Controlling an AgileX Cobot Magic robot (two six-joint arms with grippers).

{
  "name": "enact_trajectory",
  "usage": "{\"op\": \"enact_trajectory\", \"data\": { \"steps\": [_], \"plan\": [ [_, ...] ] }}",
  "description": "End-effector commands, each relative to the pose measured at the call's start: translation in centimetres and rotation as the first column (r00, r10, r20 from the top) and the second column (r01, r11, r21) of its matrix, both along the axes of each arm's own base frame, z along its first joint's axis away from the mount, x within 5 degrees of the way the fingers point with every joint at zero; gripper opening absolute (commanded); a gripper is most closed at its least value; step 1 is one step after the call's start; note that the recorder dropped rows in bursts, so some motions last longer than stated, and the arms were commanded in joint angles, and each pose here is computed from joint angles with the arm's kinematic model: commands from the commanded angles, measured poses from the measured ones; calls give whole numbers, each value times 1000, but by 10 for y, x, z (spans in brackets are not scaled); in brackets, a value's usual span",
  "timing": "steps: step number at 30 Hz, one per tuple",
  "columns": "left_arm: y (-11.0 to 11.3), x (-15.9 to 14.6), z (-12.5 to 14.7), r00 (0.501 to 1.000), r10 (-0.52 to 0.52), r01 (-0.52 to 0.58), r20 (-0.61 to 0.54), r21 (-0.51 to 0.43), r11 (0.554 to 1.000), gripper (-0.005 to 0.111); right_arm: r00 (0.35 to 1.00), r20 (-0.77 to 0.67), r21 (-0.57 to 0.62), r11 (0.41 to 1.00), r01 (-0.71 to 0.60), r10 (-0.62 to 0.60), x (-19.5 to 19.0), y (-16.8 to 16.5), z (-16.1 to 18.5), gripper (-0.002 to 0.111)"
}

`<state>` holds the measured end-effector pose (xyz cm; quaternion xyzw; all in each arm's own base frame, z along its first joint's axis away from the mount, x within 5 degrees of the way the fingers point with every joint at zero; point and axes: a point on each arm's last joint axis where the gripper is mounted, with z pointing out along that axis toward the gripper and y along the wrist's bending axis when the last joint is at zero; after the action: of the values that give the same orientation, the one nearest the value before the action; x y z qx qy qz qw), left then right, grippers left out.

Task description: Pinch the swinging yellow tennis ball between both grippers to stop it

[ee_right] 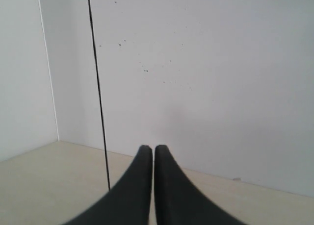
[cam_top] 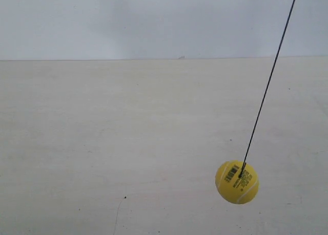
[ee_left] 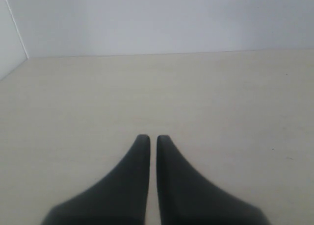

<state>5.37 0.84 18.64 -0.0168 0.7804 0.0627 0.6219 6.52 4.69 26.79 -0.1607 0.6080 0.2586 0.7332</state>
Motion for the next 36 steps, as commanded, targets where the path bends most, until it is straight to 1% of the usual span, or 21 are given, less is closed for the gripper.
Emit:
{"op": "enact_trajectory", "data": {
  "steps": [1,2,3,4,5,6,8,9,10,12,13,15,16,19,21,26,28,31,33,35,36],
  "plan": [
    [0,0,-1,1000,5,-5,-1,-19,1000,5,1000,18,1,1000,-5,5,-1,0,2,0],
    [0,0,-1,1000,5,-5,-1,-19,1000,5,1000,24,3,1000,-4,4,-2,0,3,0],
    [0,0,-1,1000,5,-5,-1,-19,1000,5,999,33,30,999,16,-17,-6,-4,4,0],
    [0,0,-1,1000,5,-5,-1,-19,1000,5,999,26,143,989,25,-29,-12,-10,8,0],
    [0,0,-1,1000,5,-5,-1,-19,1000,5,999,27,213,977,24,-31,-16,-14,11,0],
    [0,0,-1,1000,5,-5,-1,-19,1000,5,999,39,311,950,20,-34,-25,-20,14,0],
    [0,0,-1,1000,5,-5,-1,-19,1000,5,993,100,306,951,30,-63,-34,-25,15,0],
    [0,0,-1,1000,5,-5,-1,-19,1000,5,991,117,312,950,17,-57,-35,-25,17,0],
    [0,0,-1,1000,4,-4,3,-19,1000,5,983,165,286,958,27,-77,-36,-25,19,0],
    [0,0,-1,1000,4,-4,3,-19,1000,5,975,171,299,950,88,-144,-35,-27,20,0],
    [0,0,-1,1000,4,-4,3,-19,1000,5,968,161,323,937,133,-193,-34,-30,20,0],
    [0,0,-1,1000,4,-4,3,-19,1000,5,948,127,391,893,223,-292,-32,-36,21,0],
    [0,0,-1,1000,4,-4,3,-19,1000,5,936,122,399,879,260,-331,-32,-37,21,0],
    [0,0,-1,1000,4,-4,3,-19,1000,5,887,121,369,850,377,-446,-30,-41,19,0],
    [0,0,-1,1000,4,-4,3,-19,1000,5,868,101,350,834,427,-487,-29,-43,17,0],
    [0,0,-1,1000,4,-4,3,-19,1000,5,867,48,258,844,469,-496,-24,-44,7,0],
    [0,0,-1,1000,4,-4,3,-19,1000,5,869,39,221,852,474,-493,-21,-43,-4,0],
    [0,0,-1,1000,4,-4,3,-19,1000,5,868,-25,168,854,493,-496,-13,-43,-33,0],
    [0,0,-1,1000,4,-4,3,-19,1000,5,866,-24,147,855,498,-500,-12,-43,-38,0],
    [0,0,-1,1000,4,-4,3,-19,1000,5,838,-116,67,838,542,-533,-10,-46,-49,0],
    [0,0,-1,1000,4,-4,3,-19,1000,5,832,-115,38,835,549,-542,-10,-46,-50,0]
  ]
}}
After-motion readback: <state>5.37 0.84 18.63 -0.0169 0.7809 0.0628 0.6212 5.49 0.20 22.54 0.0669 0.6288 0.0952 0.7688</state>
